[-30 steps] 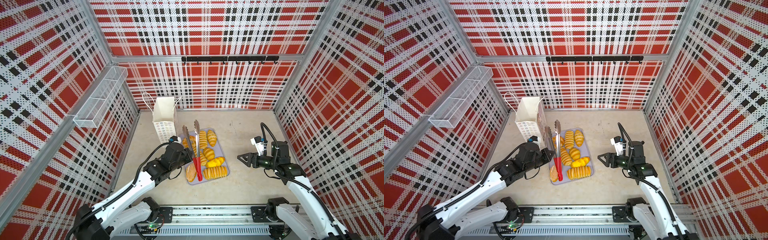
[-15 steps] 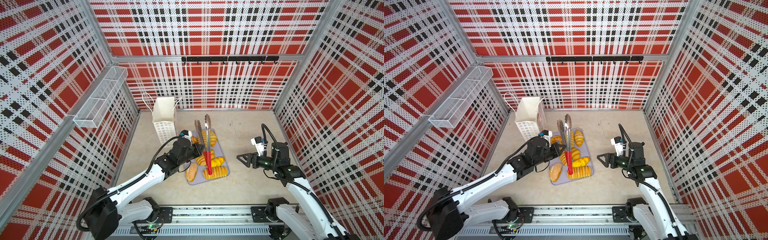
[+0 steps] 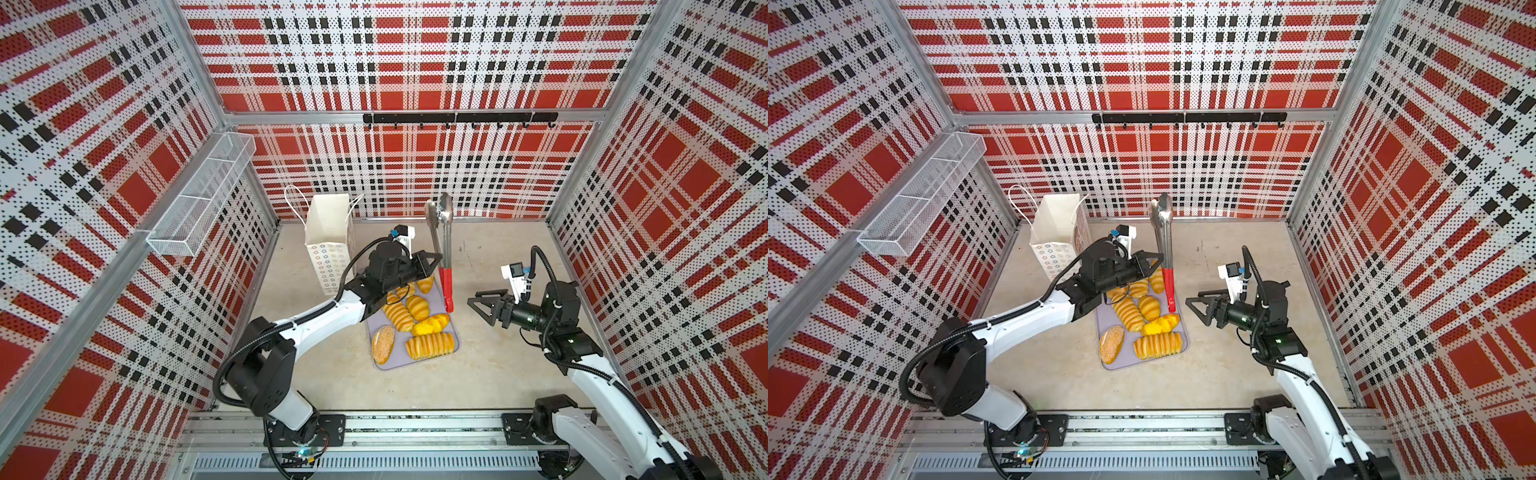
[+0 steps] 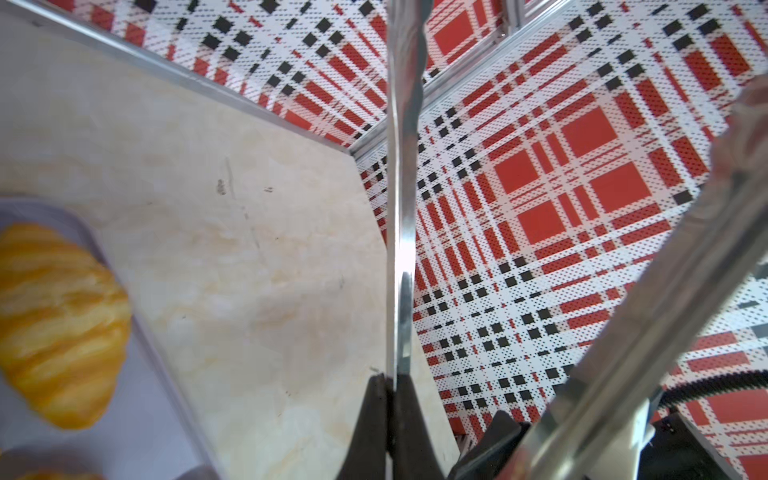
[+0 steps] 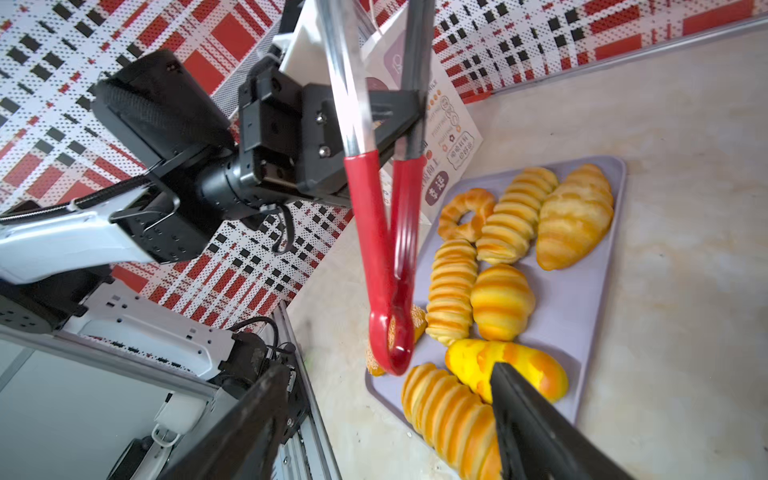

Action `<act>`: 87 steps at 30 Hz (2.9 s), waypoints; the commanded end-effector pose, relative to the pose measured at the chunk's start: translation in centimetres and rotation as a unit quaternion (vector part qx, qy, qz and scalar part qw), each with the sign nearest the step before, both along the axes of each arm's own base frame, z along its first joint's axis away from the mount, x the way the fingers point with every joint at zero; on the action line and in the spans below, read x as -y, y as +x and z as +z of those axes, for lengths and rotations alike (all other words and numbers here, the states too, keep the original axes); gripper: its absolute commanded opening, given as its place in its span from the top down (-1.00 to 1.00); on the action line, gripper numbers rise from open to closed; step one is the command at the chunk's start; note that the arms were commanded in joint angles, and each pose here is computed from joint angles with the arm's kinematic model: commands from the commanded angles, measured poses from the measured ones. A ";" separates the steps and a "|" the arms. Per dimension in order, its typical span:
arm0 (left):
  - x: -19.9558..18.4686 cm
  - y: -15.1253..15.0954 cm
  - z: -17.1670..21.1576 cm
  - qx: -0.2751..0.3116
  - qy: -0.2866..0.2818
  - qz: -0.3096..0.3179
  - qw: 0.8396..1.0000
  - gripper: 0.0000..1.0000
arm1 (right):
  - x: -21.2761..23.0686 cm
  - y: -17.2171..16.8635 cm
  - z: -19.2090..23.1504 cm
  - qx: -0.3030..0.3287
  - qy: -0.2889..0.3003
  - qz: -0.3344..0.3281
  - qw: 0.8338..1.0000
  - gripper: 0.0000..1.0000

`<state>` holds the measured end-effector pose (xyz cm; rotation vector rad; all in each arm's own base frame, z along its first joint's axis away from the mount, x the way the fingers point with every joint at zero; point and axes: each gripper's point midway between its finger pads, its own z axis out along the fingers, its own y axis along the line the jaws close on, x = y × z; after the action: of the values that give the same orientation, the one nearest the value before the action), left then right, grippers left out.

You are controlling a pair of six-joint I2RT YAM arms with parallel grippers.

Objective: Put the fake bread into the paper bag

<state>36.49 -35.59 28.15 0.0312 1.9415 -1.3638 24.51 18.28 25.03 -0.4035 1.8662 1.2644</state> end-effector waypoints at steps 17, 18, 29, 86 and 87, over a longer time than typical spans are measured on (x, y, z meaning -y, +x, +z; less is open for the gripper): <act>5.0 -4.3 7.1 0.141 -0.085 -0.171 0.971 1.00 | -3.3 2.4 4.8 0.114 -0.019 0.038 0.993 -0.38; 5.1 -4.4 7.2 0.143 -0.088 -0.174 0.970 1.00 | -3.4 2.4 5.0 0.118 -0.015 0.039 0.992 -0.35; 5.0 -6.1 8.7 0.155 -0.129 -0.205 0.958 1.00 | -3.8 2.6 5.7 0.130 0.009 0.036 0.991 0.11; -1.4 -5.4 5.0 0.204 0.089 -0.034 0.974 -0.18 | -0.1 3.0 1.3 0.051 -0.118 -0.074 0.989 0.65; -1.1 -5.6 5.3 0.204 0.074 -0.039 0.975 -0.21 | -0.4 2.9 1.7 0.053 -0.111 -0.064 0.990 0.65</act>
<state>30.80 -33.92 32.28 0.4309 1.7786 -1.1080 27.47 17.65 23.80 -0.3799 2.0145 0.8763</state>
